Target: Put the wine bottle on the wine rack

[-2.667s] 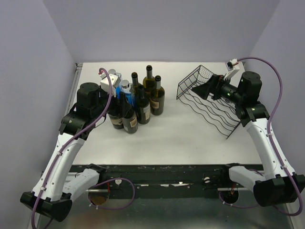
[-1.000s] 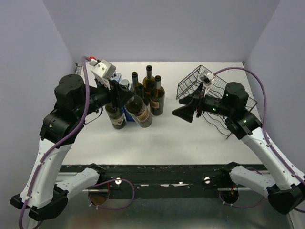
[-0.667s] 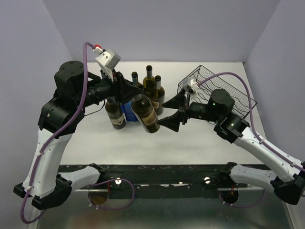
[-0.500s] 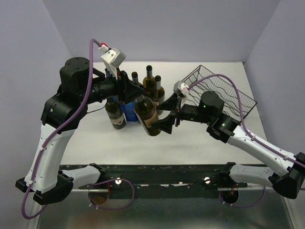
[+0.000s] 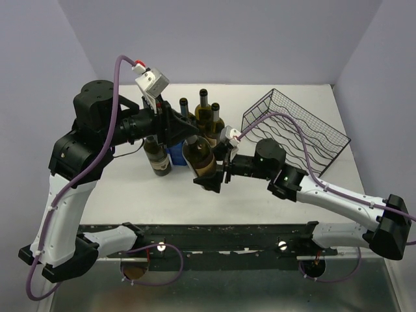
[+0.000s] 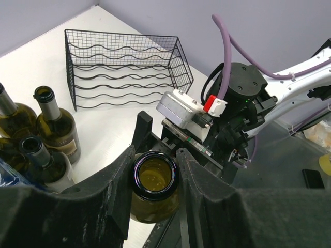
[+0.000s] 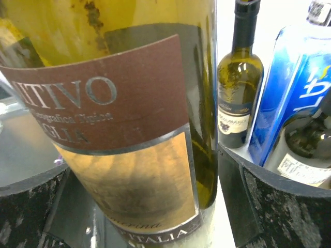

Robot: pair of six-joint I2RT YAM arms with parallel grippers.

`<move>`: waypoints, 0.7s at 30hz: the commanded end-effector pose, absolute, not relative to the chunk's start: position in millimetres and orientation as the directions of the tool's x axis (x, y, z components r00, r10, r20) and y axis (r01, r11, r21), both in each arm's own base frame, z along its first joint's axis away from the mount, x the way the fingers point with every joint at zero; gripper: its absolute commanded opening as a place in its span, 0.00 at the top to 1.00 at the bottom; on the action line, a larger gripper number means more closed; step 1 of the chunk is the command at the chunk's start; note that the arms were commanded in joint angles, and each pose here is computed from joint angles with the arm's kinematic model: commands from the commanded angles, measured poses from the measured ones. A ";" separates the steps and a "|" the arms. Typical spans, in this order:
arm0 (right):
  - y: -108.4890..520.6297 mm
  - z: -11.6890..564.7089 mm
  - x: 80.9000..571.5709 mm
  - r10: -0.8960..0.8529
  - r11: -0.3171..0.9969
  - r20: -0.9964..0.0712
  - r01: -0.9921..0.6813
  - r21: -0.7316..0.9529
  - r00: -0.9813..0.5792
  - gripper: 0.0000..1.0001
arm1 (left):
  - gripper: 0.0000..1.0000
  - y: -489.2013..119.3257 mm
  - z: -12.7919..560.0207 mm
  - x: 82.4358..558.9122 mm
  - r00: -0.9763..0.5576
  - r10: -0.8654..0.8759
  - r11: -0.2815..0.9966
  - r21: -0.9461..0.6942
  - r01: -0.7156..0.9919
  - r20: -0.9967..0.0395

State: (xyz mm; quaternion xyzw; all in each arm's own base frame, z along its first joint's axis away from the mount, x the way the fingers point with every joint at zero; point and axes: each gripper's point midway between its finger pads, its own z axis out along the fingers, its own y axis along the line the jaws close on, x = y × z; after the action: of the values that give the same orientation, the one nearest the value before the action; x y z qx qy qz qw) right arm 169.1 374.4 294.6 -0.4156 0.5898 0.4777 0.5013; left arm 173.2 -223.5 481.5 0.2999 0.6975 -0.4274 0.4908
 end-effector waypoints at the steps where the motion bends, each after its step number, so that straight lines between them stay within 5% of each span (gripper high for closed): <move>1: 378.2 309.2 187.0 0.067 0.297 -0.996 -0.951 0.082 -0.065 0.14 | 1.00 -222.6 522.6 144.8 -0.218 -0.073 0.350 -0.230 0.908 -0.973; 9: 361.6 330.0 212.5 0.037 0.451 -0.997 -0.891 -0.041 0.065 0.96 | 1.00 -214.8 526.9 136.1 -0.148 -0.079 0.354 -0.167 0.920 -0.986; 13: 348.0 349.3 219.2 0.002 0.507 -0.980 -0.844 -0.172 0.201 0.99 | 0.72 -209.5 530.3 131.8 -0.089 -0.088 0.363 -0.115 0.925 -0.992; 20: 322.9 387.5 226.5 -0.088 0.593 -0.894 -0.697 -0.402 0.440 0.99 | 0.02 -204.2 534.6 122.3 0.027 -0.129 0.353 -0.020 0.936 -0.991; 21: 320.6 393.1 226.5 -0.097 0.600 -0.880 -0.678 -0.425 0.465 0.99 | 0.01 -203.2 535.7 120.0 0.043 -0.136 0.350 -0.007 0.937 -0.990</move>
State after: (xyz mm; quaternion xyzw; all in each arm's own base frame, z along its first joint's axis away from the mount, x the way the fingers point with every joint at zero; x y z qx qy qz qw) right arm 210.7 347.5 329.0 -0.4361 0.5349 0.2827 0.6662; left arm 136.4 -206.2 515.1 0.3493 0.5999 -0.4262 0.5801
